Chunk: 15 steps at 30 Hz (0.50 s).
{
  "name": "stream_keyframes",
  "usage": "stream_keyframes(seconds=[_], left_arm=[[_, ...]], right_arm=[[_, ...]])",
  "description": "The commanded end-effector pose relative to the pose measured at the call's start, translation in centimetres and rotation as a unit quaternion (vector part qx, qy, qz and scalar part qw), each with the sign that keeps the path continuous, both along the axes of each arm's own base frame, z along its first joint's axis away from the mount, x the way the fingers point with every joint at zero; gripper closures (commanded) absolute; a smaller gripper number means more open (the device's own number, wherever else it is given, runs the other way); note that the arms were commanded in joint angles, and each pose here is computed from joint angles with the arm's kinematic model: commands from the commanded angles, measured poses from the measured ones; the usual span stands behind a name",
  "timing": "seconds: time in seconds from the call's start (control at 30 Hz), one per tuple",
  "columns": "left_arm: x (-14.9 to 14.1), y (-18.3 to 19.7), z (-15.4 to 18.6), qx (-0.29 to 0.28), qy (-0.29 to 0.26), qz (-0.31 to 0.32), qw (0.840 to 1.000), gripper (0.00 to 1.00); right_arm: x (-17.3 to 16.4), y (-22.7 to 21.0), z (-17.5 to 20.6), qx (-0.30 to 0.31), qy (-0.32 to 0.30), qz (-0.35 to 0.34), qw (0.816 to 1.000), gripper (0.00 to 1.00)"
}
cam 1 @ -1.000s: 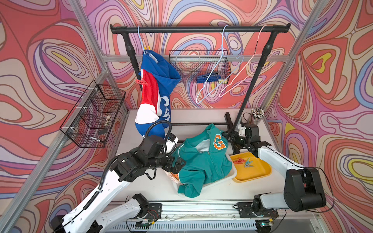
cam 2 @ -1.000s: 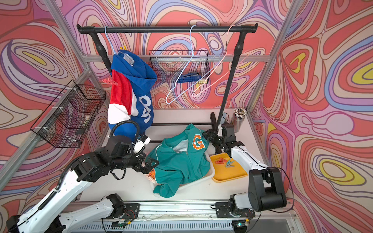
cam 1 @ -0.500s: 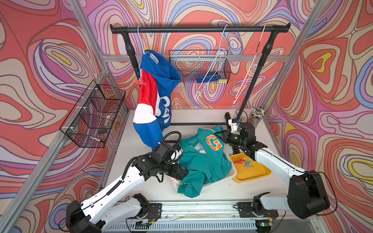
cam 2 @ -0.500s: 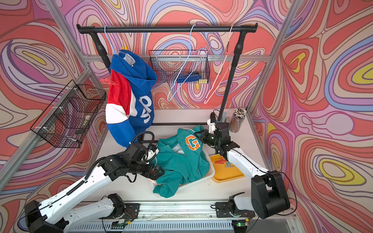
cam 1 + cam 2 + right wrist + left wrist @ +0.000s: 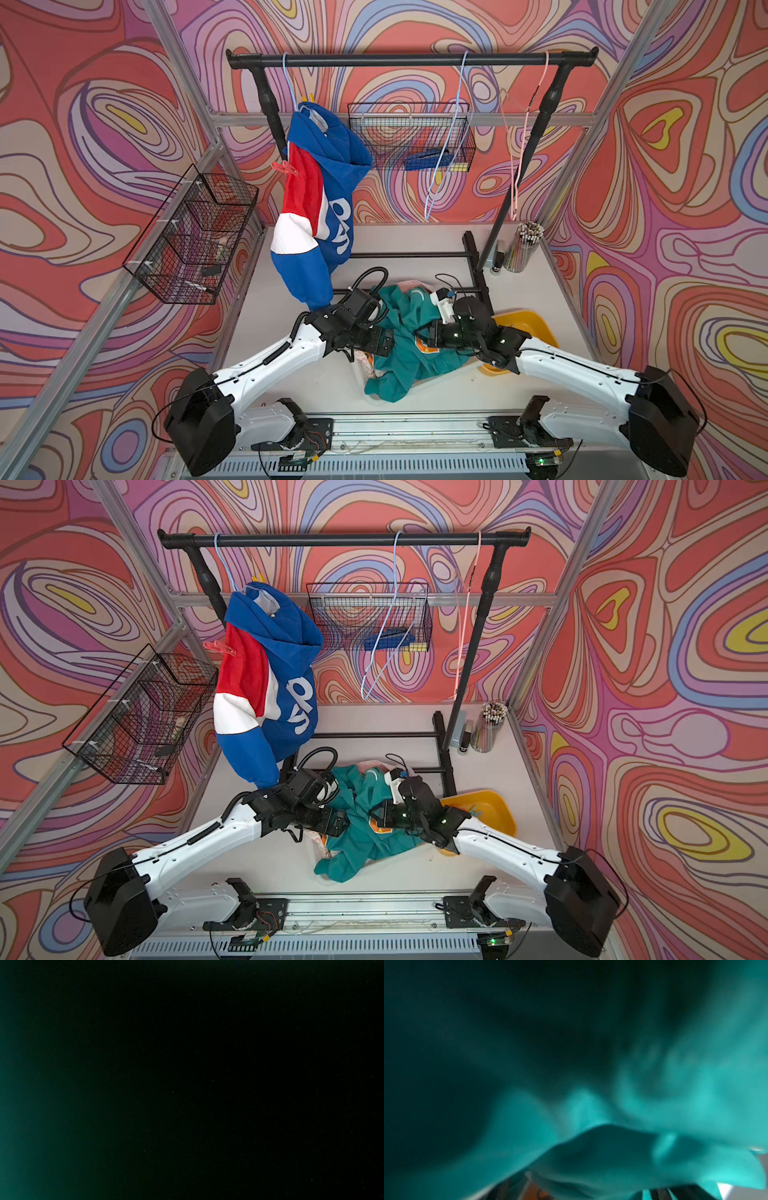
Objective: Remove the clothespins securing jackets to the hanger
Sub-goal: Adjust the jacket in the basket.
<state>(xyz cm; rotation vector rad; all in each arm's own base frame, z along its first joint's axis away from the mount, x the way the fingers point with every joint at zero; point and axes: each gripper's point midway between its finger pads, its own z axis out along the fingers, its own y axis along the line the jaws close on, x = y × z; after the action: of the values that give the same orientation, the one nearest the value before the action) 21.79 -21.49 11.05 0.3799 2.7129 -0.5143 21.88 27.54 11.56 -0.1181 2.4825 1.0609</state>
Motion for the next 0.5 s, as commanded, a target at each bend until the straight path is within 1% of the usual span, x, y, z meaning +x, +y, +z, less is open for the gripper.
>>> stream_keyframes(seconds=[0.0,0.07,0.1,0.17,0.33,0.37,0.43,0.47], left_arm=[[1.8,1.8,-2.2,0.057,-0.013,0.047,0.997,0.02],[2.0,1.7,-3.2,0.062,-0.01,0.051,0.997,0.02],[2.2,1.6,-3.6,0.064,-0.009,0.054,0.996,0.02],[2.5,1.6,-4.7,0.073,-0.012,0.059,0.996,0.02],[2.4,0.5,-8.0,0.08,0.011,0.057,0.995,0.02],[2.3,0.2,-8.7,0.081,0.014,0.055,0.995,0.02],[2.1,0.0,-9.9,0.086,0.019,0.052,0.995,0.02],[2.1,0.0,-10.5,0.088,0.02,0.051,0.995,0.02]], right_arm=[[0.3,-3.6,-6.4,-0.108,0.034,-0.068,0.991,1.0],[0.7,-4.0,-8.3,-0.14,0.047,-0.079,0.986,1.0],[0.9,-3.9,-9.2,-0.147,0.055,-0.083,0.984,1.0],[1.1,-3.4,-10.6,-0.152,0.071,-0.086,0.982,1.0],[2.0,-3.2,-12.9,-0.173,0.102,-0.113,0.973,1.0],[2.2,-3.3,-12.7,-0.17,0.097,-0.12,0.973,0.93],[2.5,-3.2,-11.5,-0.153,0.081,-0.127,0.977,0.73],[2.7,-3.0,-10.5,-0.142,0.07,-0.125,0.979,0.66]])
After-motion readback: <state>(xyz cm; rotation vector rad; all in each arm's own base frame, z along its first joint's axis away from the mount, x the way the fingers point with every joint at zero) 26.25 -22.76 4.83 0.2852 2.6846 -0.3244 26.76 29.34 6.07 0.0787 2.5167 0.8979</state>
